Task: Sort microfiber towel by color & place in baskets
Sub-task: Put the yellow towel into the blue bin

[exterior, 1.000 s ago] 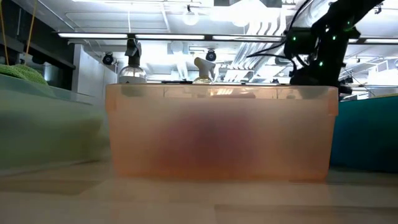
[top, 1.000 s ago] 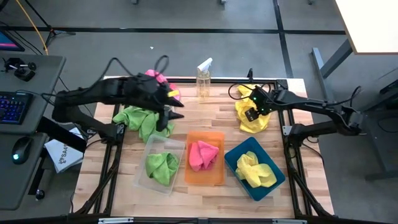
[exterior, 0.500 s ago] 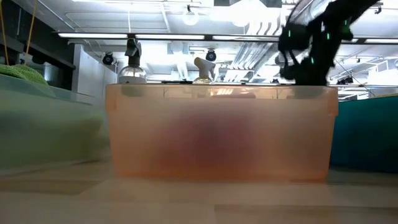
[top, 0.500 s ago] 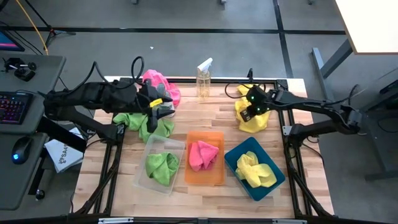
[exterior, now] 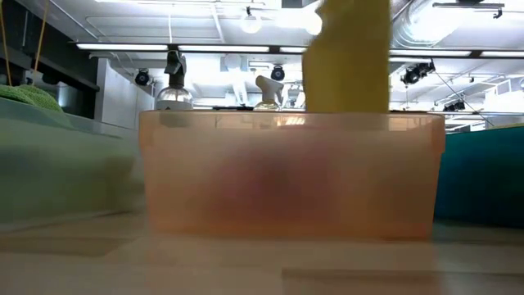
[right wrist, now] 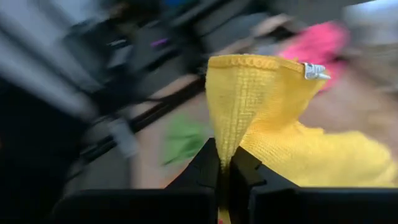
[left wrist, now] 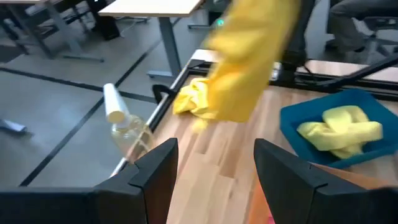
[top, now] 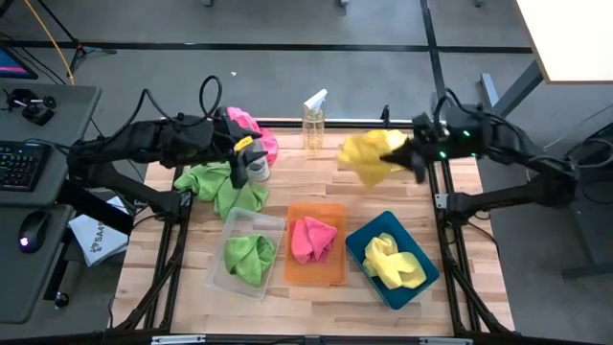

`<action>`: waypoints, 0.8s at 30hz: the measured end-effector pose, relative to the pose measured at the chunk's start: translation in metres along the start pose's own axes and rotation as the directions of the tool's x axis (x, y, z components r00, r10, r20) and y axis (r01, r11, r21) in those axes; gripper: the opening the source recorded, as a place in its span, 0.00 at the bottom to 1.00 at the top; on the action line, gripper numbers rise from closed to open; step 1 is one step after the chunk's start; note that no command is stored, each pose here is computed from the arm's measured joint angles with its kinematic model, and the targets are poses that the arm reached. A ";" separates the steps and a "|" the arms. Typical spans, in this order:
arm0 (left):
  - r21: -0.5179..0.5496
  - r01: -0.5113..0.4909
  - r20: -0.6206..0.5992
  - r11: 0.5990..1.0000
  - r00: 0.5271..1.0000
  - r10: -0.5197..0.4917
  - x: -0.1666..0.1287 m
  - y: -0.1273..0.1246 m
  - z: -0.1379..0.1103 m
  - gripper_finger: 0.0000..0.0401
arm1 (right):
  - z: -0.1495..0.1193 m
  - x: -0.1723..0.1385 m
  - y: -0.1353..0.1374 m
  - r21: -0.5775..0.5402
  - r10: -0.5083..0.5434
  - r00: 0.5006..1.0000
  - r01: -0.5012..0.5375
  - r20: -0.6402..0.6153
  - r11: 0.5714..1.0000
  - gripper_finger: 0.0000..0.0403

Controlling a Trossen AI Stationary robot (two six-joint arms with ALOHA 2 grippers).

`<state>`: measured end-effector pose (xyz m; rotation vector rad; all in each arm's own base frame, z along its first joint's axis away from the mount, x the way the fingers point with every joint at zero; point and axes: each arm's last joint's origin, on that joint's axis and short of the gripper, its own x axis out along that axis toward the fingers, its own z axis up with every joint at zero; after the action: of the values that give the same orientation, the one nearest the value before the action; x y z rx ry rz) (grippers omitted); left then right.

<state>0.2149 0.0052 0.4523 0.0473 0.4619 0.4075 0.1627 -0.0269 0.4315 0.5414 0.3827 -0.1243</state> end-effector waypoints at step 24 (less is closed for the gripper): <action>0.026 -0.100 -0.020 0.995 0.995 0.101 0.009 0.026 0.000 0.49 | -0.135 -0.007 0.063 0.332 0.035 0.882 0.139 -0.470 0.933 0.00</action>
<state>0.2126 0.0323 0.4522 0.0907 0.4871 0.5013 0.1262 0.0977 0.3581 0.9283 0.8625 -0.1153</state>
